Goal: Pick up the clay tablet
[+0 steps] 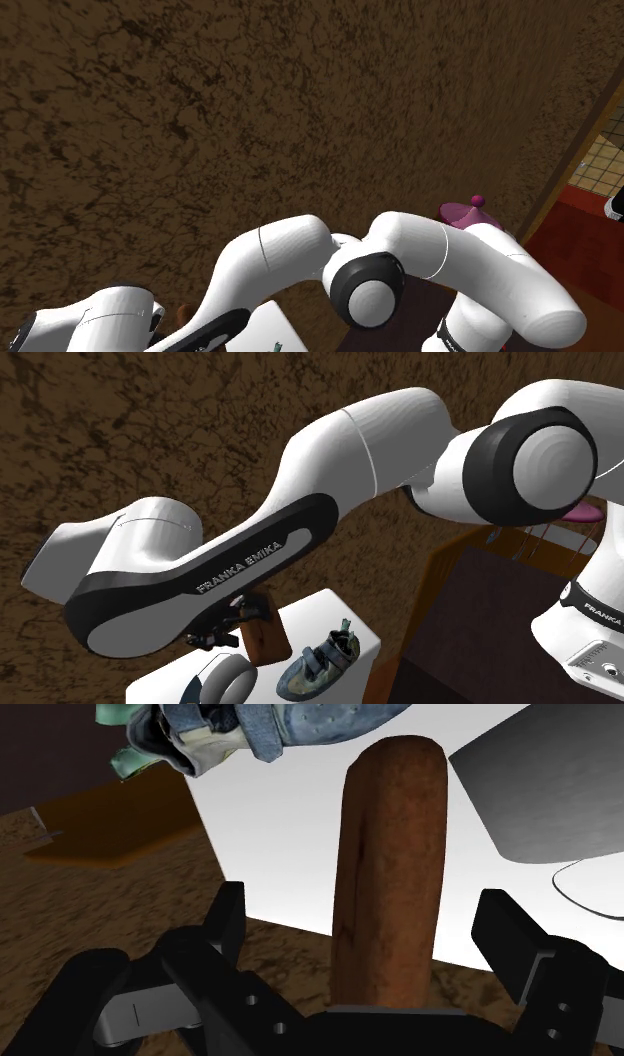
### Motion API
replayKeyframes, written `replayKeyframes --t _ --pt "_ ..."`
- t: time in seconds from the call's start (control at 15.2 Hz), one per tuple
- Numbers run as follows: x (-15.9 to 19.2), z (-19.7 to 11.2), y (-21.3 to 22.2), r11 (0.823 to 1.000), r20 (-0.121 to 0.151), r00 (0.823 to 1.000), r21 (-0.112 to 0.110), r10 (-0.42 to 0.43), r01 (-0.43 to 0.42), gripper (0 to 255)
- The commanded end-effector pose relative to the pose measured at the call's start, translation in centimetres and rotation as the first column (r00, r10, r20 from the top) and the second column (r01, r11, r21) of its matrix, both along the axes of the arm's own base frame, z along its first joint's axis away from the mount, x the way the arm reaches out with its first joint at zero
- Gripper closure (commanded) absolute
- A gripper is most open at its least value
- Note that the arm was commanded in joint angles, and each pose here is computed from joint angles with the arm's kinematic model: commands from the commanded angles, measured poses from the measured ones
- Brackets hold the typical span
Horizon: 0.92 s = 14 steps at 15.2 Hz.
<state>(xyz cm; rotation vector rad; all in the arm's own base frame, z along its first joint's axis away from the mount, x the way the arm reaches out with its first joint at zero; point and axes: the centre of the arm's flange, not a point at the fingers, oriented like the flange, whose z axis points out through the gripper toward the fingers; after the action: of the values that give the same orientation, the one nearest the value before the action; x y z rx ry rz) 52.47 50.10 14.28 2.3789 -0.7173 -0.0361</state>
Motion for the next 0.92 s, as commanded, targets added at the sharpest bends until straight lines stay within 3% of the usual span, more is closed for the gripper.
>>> replayKeyframes --t 0.0,0.26,0.33,0.86 --pt "0.1 -1.0 0.0 1.000 0.001 1.000 -0.001 -0.001 0.001 0" --pt "0.1 -2.4 0.0 1.000 0.001 1.000 -0.001 -0.001 0.001 0" --pt "0.1 -2.3 0.0 1.000 0.001 1.000 -0.001 -0.001 0.001 255" --pt "0.1 -2.3 0.0 1.000 0.001 1.000 -0.001 -0.001 0.001 255"
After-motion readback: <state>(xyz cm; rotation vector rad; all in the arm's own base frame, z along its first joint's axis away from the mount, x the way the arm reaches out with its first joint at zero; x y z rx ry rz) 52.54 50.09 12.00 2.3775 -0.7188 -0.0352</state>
